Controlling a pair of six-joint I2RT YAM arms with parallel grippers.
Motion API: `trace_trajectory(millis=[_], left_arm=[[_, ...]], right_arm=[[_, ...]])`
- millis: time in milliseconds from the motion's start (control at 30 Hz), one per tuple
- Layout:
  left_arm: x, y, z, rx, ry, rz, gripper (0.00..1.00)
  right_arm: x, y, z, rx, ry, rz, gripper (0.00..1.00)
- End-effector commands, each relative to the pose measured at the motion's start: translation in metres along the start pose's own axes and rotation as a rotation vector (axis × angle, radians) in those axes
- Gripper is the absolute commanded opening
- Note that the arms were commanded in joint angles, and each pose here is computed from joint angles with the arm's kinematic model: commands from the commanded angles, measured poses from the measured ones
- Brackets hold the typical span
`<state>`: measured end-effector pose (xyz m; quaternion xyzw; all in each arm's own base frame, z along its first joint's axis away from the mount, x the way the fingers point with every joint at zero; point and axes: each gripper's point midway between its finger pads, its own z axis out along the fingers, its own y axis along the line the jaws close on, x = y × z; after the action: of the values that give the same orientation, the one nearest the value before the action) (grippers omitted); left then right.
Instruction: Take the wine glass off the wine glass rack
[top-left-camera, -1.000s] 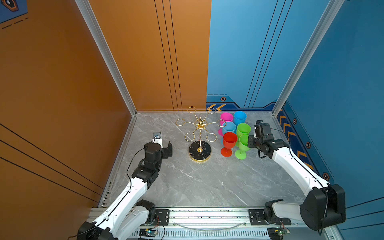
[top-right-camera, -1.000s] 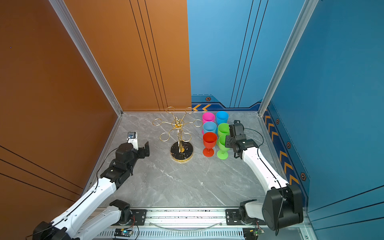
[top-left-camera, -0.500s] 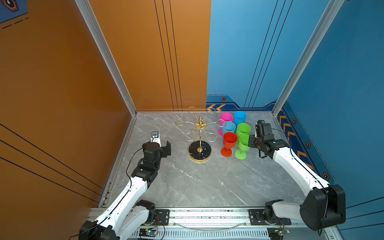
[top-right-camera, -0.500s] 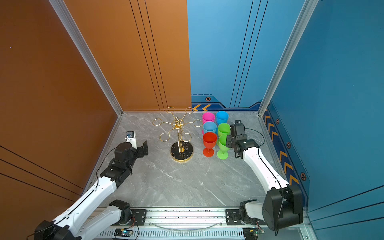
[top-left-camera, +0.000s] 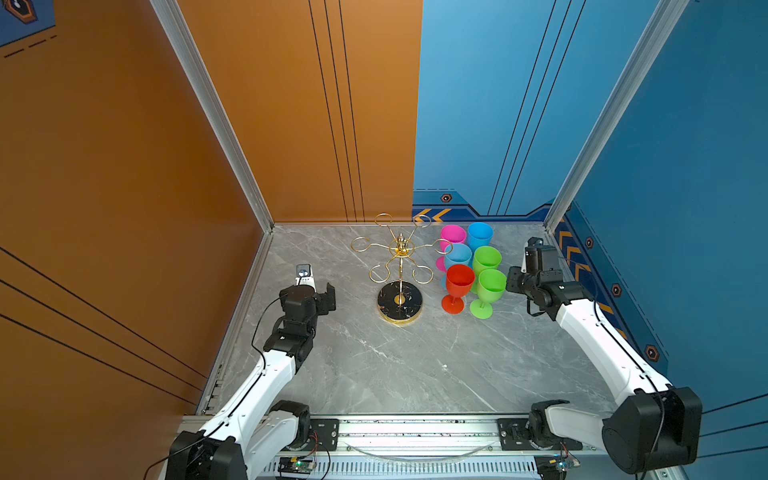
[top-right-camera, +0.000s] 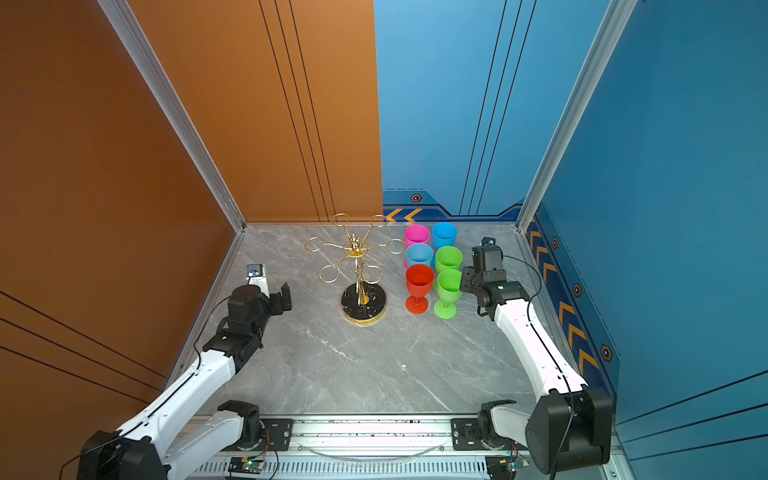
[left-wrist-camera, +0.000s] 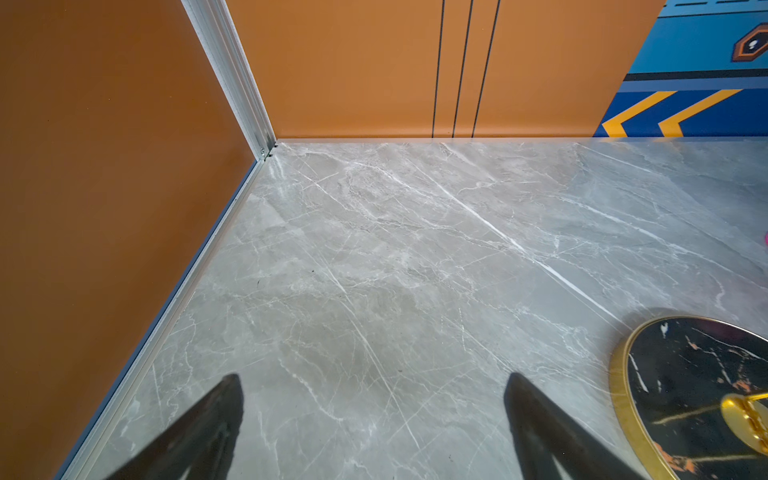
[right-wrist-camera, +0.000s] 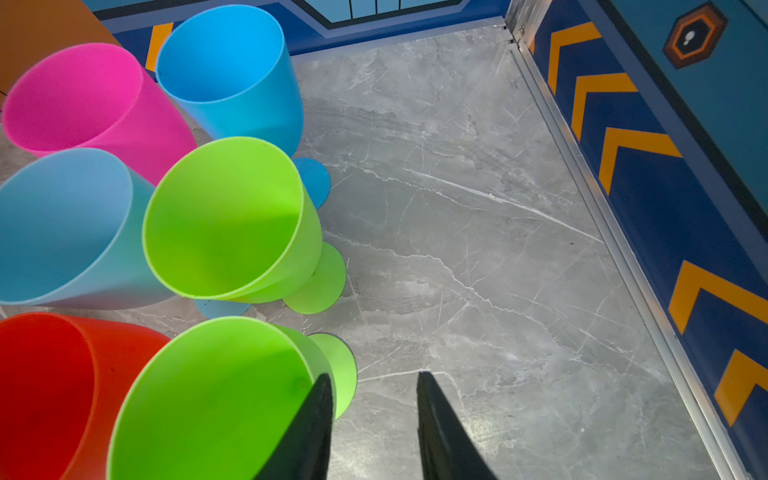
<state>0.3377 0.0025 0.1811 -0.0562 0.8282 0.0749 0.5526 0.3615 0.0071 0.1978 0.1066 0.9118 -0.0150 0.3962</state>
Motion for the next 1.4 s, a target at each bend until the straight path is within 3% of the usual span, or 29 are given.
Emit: trace_trajectory(millis=[0, 233, 567, 1367], left_arm=[[0.002, 0.008, 0.005, -0.013, -0.018, -0.011, 0.98], [0.006, 0.015, 0.017, -0.007, -0.022, -0.036, 0.98], [0.023, 0.005, 0.038, 0.036, -0.013, 0.012, 0.98], [0.053, -0.022, 0.082, 0.133, -0.049, 0.080, 0.98]], right_arm=[[-0.008, -0.008, -0.009, -0.008, -0.016, 0.035, 0.37], [-0.015, -0.025, -0.003, -0.003, -0.043, 0.101, 0.40], [-0.010, -0.040, 0.026, 0.010, -0.051, 0.146, 0.52], [0.030, -0.059, 0.109, 0.062, -0.190, 0.090, 0.77]])
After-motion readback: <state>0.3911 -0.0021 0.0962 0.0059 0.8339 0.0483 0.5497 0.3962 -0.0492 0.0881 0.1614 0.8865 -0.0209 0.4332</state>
